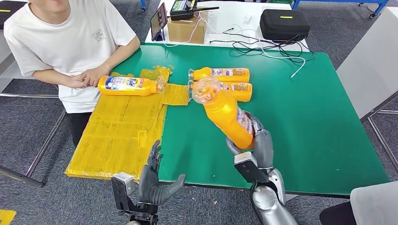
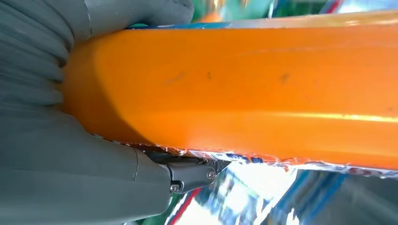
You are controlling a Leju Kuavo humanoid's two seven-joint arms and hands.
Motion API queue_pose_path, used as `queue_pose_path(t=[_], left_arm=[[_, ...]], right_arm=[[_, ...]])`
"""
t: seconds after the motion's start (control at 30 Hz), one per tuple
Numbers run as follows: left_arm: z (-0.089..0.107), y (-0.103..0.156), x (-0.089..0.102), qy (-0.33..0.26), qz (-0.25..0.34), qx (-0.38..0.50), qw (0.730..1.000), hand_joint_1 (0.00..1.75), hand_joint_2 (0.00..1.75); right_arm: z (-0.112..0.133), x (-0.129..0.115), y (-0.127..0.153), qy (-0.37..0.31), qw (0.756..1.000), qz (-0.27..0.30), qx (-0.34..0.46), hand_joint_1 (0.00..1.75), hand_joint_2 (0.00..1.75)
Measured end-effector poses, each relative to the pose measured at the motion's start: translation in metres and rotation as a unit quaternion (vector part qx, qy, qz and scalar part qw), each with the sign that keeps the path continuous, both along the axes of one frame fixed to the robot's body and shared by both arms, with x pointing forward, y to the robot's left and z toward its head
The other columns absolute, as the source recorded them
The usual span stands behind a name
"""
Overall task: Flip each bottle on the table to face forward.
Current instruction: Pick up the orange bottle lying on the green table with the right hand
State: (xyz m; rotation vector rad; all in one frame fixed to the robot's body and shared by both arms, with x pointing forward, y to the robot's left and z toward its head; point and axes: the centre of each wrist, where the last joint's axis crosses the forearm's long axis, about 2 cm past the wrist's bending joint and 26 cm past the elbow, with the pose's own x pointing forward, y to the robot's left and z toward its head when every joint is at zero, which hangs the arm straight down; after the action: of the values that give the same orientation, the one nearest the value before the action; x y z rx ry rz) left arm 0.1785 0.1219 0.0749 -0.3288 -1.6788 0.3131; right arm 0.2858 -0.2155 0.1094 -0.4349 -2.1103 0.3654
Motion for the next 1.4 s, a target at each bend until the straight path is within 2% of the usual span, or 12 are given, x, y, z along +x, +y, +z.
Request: queue_pose_path(t=[0.17,0.33,0.57,1.0,1.03,1.1,1.13,1.17,1.23,1.27,1.3,1.4], left_arm=[[0.003,-0.001,-0.001,0.007,-0.034,-0.015,0.999,0.0,1.75],[0.01,-0.003,-0.001,-0.019,-0.054,-0.028,0.998,0.0,1.75],[0.023,-0.002,0.001,-0.049,-0.04,-0.039,0.997,0.0,1.75],[0.025,0.001,-0.001,-0.042,-0.033,-0.068,0.996,0.0,1.75],[0.025,0.001,-0.001,-0.042,-0.034,-0.069,0.996,0.1,1.75],[0.025,0.001,-0.001,-0.039,-0.036,-0.075,0.996,0.95,1.75],[0.025,0.001,-0.001,-0.036,-0.037,-0.078,0.996,1.39,1.75],[0.025,0.002,-0.001,-0.032,-0.039,-0.082,0.995,1.72,1.75],[0.024,0.002,-0.001,-0.025,-0.043,-0.093,0.994,1.75,1.75],[0.024,0.003,0.0,-0.02,-0.046,-0.099,0.994,1.75,1.75],[0.025,0.003,0.0,-0.016,-0.048,-0.106,0.993,1.75,1.75],[0.026,0.004,0.0,-0.004,-0.055,-0.127,0.99,1.75,1.75]], right_arm=[[-0.004,-0.01,0.02,0.012,0.998,0.056,-0.009,1.75,1.75],[-0.006,-0.021,0.049,0.026,0.992,0.126,-0.008,1.75,1.75],[-0.021,-0.05,0.1,0.044,0.97,0.237,-0.031,1.75,1.75],[-0.03,-0.059,0.121,0.067,0.959,0.271,-0.039,1.75,1.75],[-0.03,-0.059,0.122,0.067,0.959,0.272,-0.039,1.75,1.75],[-0.031,-0.058,0.122,0.069,0.958,0.274,-0.041,1.75,1.75],[-0.031,-0.058,0.122,0.07,0.958,0.275,-0.042,1.5,1.75],[-0.031,-0.058,0.122,0.07,0.958,0.275,-0.043,1.06,1.75],[-0.032,-0.058,0.122,0.071,0.958,0.276,-0.044,0.19,0.87],[-0.033,-0.059,0.123,0.072,0.957,0.276,-0.044,0.0,0.44],[-0.034,-0.061,0.123,0.072,0.958,0.276,-0.044,0.0,0.0],[-0.036,-0.065,0.124,0.066,0.96,0.267,-0.041,0.0,0.0]])
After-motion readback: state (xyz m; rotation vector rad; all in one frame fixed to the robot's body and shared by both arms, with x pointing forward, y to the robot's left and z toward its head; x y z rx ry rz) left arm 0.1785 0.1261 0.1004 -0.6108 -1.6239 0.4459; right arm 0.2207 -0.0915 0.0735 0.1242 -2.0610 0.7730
